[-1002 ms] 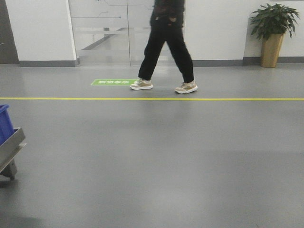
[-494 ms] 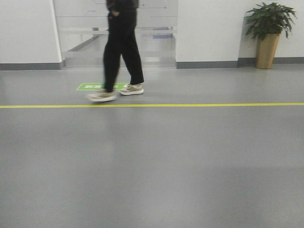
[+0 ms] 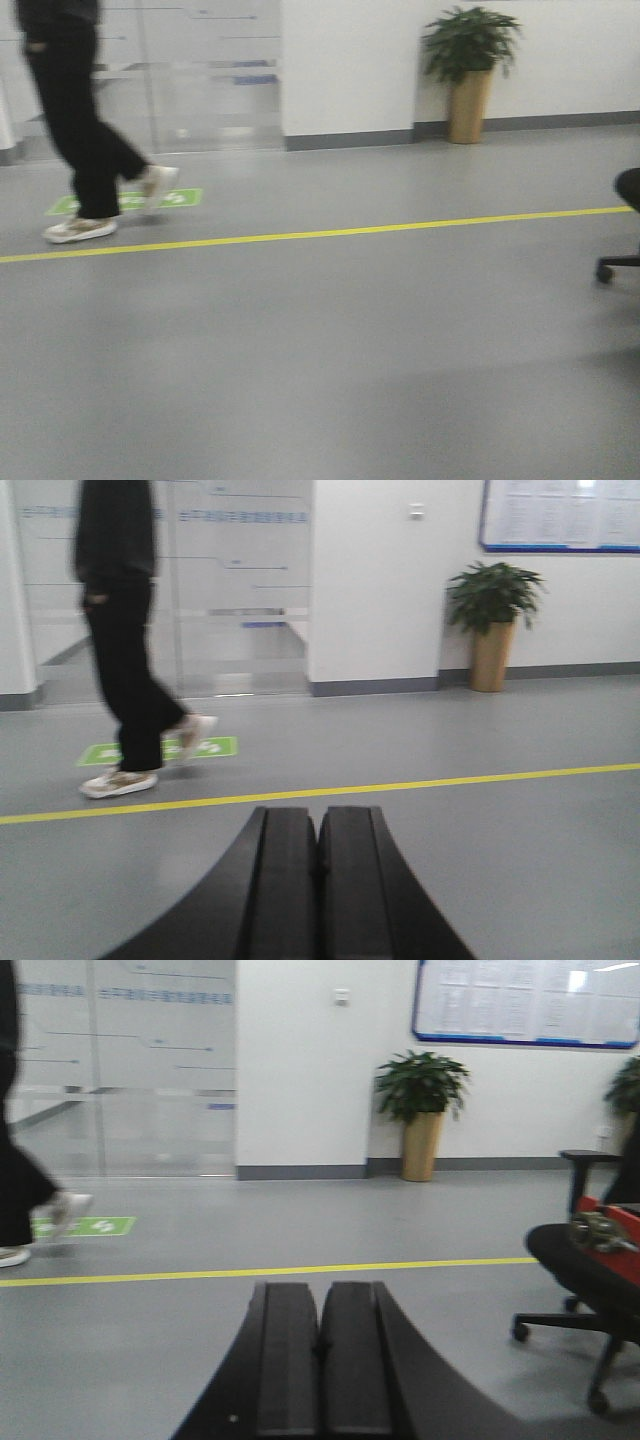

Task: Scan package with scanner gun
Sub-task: 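Turn the base toward the red-framed table and stop at its edge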

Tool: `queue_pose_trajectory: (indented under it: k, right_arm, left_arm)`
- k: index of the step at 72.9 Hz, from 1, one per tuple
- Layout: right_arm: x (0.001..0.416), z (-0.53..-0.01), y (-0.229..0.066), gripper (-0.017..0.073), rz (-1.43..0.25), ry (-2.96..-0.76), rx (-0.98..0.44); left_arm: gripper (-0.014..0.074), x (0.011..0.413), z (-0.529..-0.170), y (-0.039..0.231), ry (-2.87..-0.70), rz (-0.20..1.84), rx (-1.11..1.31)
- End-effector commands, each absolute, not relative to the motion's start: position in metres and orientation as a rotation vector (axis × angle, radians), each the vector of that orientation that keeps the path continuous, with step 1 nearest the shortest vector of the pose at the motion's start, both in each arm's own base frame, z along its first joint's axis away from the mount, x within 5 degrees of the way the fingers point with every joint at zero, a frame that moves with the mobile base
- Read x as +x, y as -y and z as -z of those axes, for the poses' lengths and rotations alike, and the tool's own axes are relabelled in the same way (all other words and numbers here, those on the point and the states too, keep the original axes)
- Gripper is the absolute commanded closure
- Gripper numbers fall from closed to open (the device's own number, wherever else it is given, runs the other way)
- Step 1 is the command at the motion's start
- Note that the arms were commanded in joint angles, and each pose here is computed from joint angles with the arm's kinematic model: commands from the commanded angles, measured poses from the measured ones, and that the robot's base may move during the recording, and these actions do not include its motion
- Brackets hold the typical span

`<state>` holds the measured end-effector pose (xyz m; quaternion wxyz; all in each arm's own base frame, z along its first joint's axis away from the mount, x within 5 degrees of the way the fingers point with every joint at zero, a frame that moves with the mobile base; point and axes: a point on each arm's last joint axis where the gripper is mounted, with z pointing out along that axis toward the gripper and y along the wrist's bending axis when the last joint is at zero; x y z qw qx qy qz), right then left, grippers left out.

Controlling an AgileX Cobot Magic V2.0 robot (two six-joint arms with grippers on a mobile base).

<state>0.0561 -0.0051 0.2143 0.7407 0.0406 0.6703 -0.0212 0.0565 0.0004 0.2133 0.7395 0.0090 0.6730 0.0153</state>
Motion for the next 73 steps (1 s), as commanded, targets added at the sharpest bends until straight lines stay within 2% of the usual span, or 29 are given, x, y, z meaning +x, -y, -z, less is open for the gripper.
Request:
queue_pose_trajectory:
  k: [1,73]
  right_arm:
    - [0.0556,-0.2164,0.0052,0.0727,0.056,-1.446,0.082]
    - [0.0556,-0.2164,0.0052,0.0727,0.056,-1.446,0.082]
  left_arm:
    - [0.0704,0.0559,-0.2156,-0.0001,-1.457,-0.024,0.019]
    - [0.0704,0.0559,-0.2156,-0.0001,-1.457,-0.024,0.019]
